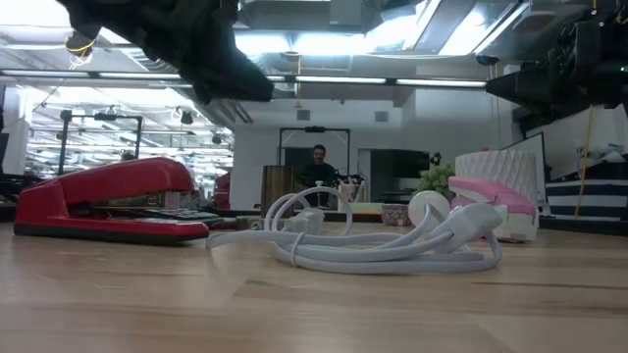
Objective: Screw lightbulb
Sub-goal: Insert the white lightbulb into the golden lamp
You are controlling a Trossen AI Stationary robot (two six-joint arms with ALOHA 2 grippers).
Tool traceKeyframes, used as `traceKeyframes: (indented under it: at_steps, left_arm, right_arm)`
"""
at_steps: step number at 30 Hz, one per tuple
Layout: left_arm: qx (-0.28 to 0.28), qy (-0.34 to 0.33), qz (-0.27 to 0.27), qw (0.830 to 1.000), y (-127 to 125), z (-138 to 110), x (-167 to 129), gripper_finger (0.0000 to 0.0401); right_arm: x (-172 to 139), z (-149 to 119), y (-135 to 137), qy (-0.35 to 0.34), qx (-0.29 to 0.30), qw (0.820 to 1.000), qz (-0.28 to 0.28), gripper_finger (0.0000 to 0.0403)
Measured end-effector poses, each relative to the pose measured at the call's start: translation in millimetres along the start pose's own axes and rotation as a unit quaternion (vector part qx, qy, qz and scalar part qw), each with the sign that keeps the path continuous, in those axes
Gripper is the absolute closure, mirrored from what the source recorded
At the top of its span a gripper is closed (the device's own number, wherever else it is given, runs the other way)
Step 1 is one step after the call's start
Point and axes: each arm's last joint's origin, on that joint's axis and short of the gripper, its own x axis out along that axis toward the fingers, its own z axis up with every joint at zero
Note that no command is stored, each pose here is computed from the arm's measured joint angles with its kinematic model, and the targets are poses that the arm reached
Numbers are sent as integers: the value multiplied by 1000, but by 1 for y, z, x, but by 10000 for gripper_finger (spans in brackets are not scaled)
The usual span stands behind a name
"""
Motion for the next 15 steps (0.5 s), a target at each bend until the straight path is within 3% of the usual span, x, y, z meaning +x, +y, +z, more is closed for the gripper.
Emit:
traceKeyframes:
  at_steps: [8,15]
  left_arm:
    - [67,50,6,996,-5,3,11,240]
    - [128,103,8,986,-12,-13,39,241]
  right_arm:
    - [0,0,0,0,0,1000,0,352]
    - [0,1,0,-3,1,1000,0,352]
